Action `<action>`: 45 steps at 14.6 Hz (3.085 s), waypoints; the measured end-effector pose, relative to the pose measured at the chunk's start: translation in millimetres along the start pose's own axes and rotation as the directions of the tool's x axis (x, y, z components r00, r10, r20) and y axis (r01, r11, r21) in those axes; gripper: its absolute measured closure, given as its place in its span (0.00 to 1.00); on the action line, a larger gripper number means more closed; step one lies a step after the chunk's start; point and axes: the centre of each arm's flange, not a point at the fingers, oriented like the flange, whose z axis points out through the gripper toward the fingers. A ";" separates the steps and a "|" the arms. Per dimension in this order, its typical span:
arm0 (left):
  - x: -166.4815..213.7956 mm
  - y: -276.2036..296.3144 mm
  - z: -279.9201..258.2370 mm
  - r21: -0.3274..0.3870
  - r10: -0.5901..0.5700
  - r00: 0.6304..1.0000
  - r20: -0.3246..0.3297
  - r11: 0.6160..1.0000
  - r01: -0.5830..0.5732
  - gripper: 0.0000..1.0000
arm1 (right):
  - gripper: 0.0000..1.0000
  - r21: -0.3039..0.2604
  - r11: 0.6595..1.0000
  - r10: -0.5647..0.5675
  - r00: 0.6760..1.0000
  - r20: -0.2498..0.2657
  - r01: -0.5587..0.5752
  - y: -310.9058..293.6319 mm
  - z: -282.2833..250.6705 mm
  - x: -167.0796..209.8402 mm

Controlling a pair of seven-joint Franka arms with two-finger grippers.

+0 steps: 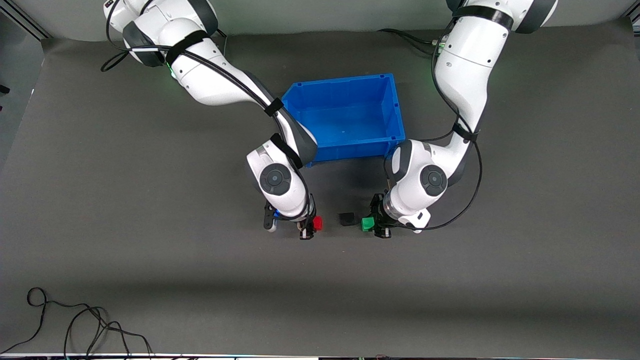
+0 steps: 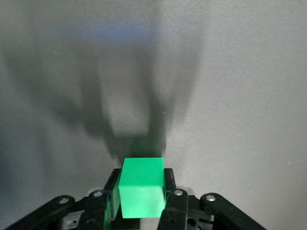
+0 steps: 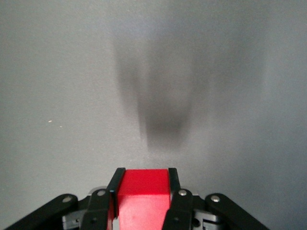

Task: Attach green and red cubes to black cube
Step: 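Press the red and green cubes against the black cube's sides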

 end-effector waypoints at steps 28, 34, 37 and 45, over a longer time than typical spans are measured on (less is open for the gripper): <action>-49.5 -33.4 19.9 -0.082 -0.011 1.000 0.012 0.997 0.012 0.63 | 0.60 0.051 0.999 0.016 1.000 -0.015 -0.015 5.0 46.6 -18.2; -56.8 -34.2 22.7 -0.093 -0.012 1.000 0.020 0.996 0.014 0.63 | 0.60 0.057 0.998 0.020 1.000 -0.010 -0.019 4.5 46.7 -18.5; -57.3 -33.2 23.3 -0.094 -0.017 1.000 0.021 0.995 0.019 0.63 | 0.60 0.058 0.998 0.020 1.000 -0.011 -0.020 4.2 47.1 -18.0; -48.6 -21.9 20.6 -0.115 -0.035 0.999 0.012 0.993 0.036 0.63 | 0.60 0.055 0.998 0.018 1.000 -0.016 -0.017 5.2 51.5 -16.8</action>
